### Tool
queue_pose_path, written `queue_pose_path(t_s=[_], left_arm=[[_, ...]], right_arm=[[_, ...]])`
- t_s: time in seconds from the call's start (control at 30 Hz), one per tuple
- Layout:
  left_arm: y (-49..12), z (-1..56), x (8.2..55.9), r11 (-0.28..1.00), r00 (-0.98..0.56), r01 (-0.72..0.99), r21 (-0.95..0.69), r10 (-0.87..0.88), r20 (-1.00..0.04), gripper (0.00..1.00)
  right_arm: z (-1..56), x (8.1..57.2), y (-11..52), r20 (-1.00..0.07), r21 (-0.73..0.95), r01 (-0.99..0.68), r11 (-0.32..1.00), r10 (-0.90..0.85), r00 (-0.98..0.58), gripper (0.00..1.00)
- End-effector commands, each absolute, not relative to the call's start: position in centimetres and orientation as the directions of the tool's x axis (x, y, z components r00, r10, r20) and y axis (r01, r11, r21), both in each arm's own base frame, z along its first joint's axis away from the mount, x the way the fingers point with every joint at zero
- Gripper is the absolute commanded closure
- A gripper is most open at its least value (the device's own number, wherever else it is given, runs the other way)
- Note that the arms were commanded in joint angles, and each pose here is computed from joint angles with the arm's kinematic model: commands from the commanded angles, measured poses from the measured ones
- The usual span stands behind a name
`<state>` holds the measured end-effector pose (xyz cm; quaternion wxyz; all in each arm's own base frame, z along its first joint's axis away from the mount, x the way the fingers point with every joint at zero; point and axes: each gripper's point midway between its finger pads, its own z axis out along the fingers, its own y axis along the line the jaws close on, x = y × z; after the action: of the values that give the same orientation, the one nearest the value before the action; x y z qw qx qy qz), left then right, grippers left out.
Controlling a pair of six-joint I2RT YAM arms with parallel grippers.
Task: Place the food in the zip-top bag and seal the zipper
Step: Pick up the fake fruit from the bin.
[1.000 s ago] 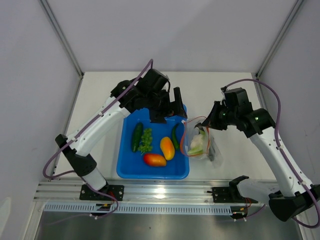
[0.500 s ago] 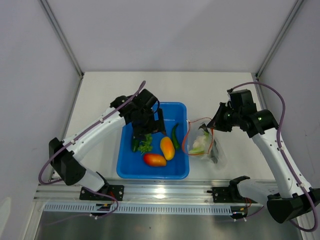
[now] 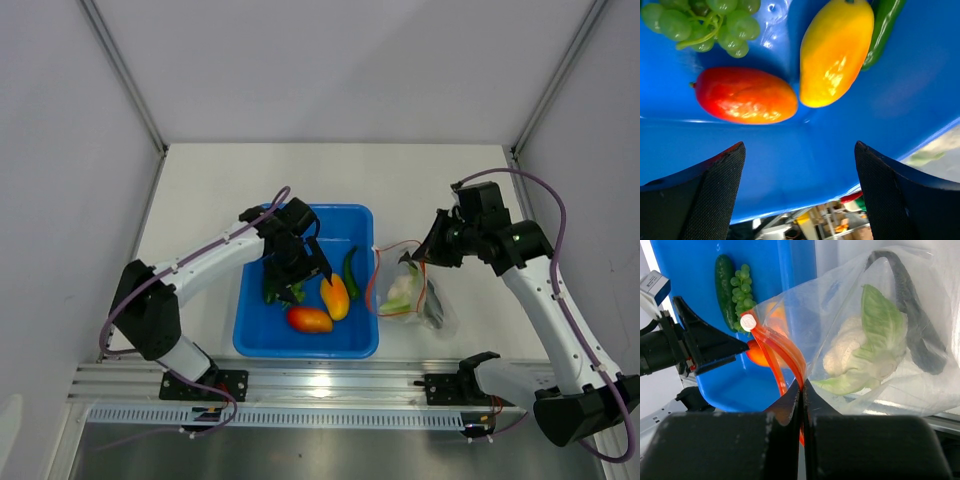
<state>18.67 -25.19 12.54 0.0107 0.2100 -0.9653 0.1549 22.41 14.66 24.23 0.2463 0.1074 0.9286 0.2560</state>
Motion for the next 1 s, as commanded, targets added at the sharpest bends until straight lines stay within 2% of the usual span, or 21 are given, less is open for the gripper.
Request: queue_pose_path(t_s=[0.0,0.17,0.33,0.53,0.77,0.97], left_arm=[[-26.3,11.7,19.9,0.815,-0.864,-0.501,-0.293,-0.488,0.119,0.11],[-26.3,9.2,19.2,0.787,-0.816,-0.577,-0.217,-0.548,0.182,0.11],[-25.4,7.2,18.2,0.775,-0.791,-0.61,-0.166,-0.581,0.194,0.14],[-25.2,5.4,16.9,0.773,-0.768,-0.626,-0.101,-0.588,0.256,0.18],[-25.7,4.3,17.3,0.79,-0.774,-0.61,-0.069,-0.574,0.268,0.2],[-26.2,4.1,17.8,0.799,-0.782,-0.598,-0.069,-0.562,0.268,0.32]], right_arm=[[24.8,22.3,14.7,-0.424,0.54,0.042,0.841,0.315,-0.849,1.0],[25.0,22.3,14.7,-0.431,0.541,0.032,0.84,0.31,-0.848,1.0],[24.8,22.3,14.4,-0.433,0.535,0.034,0.844,0.309,-0.847,1.0],[24.2,22.6,14.3,-0.419,0.537,0.042,0.842,0.311,-0.853,1.0],[23.5,22.9,14.1,-0.407,0.538,0.053,0.841,0.314,-0.858,1.0],[23.2,22.9,13.5,-0.404,0.532,0.062,0.845,0.317,-0.858,1.0]])
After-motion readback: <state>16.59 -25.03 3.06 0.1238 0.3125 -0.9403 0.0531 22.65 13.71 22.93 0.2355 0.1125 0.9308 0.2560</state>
